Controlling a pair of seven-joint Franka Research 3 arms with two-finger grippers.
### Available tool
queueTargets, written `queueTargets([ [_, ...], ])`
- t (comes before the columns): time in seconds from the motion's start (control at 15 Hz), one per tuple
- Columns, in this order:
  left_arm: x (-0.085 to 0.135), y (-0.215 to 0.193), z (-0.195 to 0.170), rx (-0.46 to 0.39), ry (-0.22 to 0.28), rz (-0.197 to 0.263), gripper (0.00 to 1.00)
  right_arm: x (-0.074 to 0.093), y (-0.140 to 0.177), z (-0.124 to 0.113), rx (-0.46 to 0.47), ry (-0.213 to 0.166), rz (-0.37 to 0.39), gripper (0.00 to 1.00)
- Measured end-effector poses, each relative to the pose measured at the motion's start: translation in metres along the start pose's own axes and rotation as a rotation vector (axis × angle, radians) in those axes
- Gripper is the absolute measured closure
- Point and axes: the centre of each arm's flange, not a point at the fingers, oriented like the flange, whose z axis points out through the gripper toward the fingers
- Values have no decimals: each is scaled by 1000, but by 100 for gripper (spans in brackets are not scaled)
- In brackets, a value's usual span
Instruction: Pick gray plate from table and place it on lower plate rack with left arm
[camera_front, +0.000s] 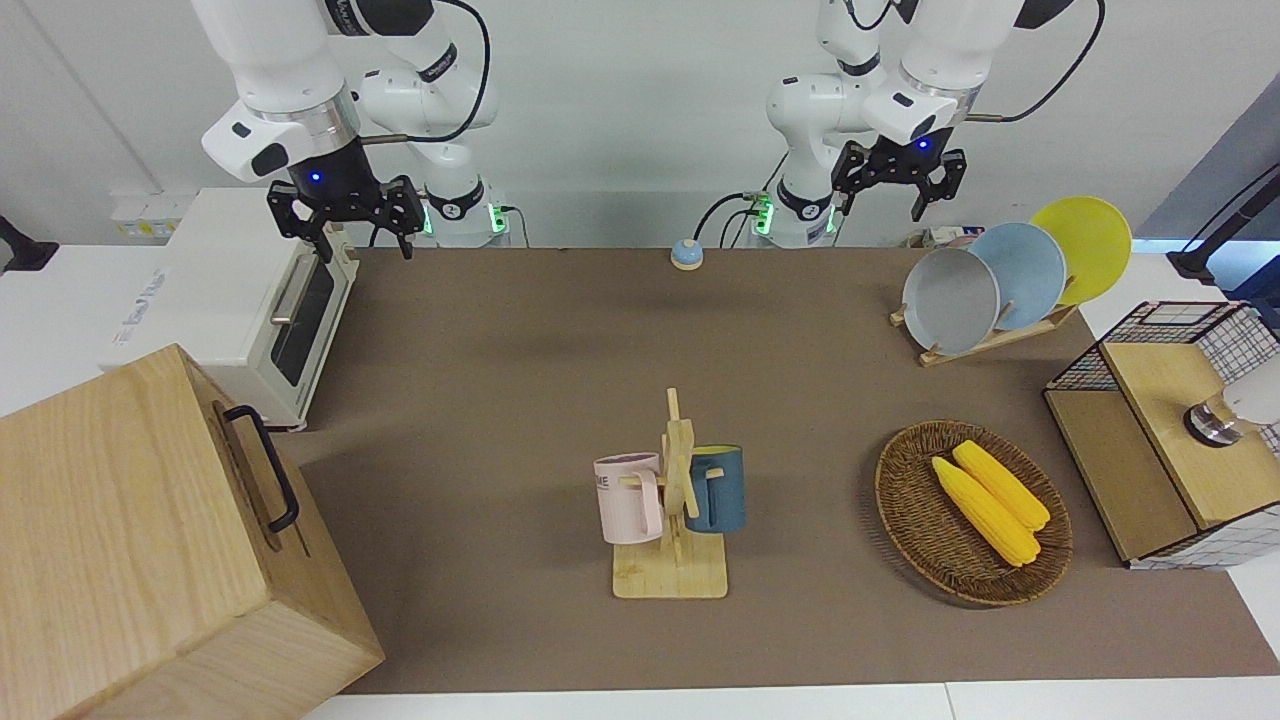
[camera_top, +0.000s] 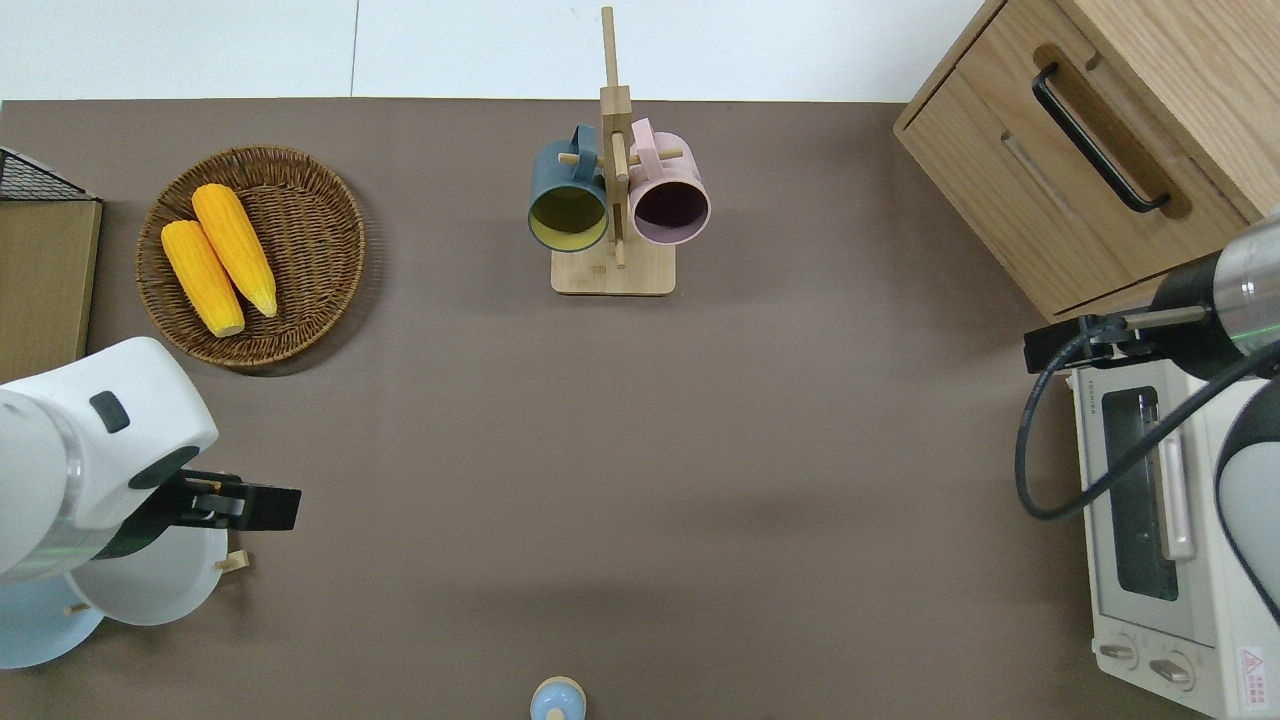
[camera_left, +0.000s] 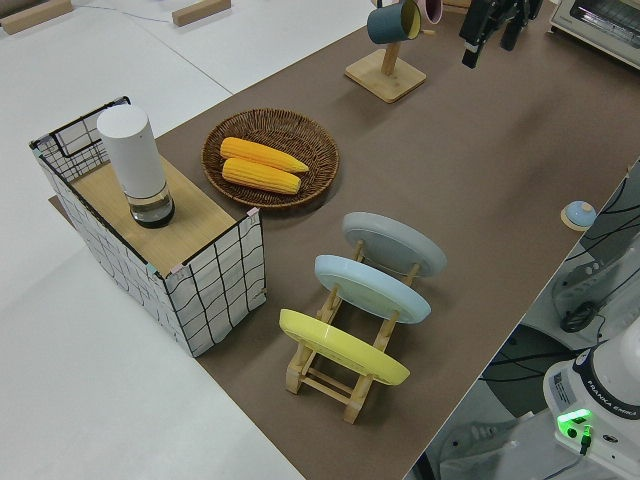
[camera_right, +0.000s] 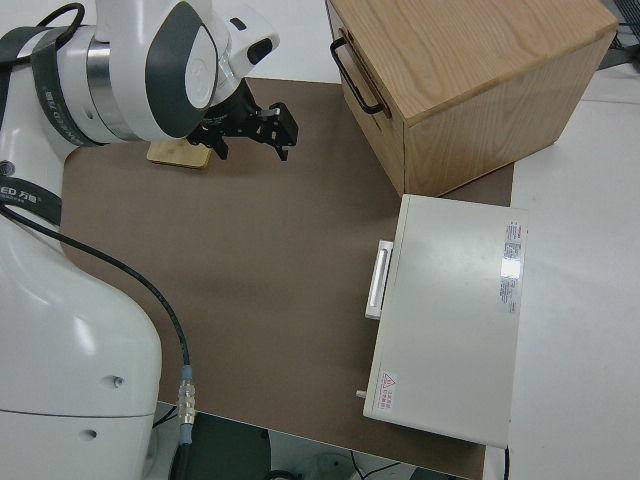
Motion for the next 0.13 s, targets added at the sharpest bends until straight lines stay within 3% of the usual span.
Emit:
queueTargets([
  [0.13, 0, -4, -9, -2, 21, -8, 0, 0, 0, 0, 0, 0, 0, 1],
])
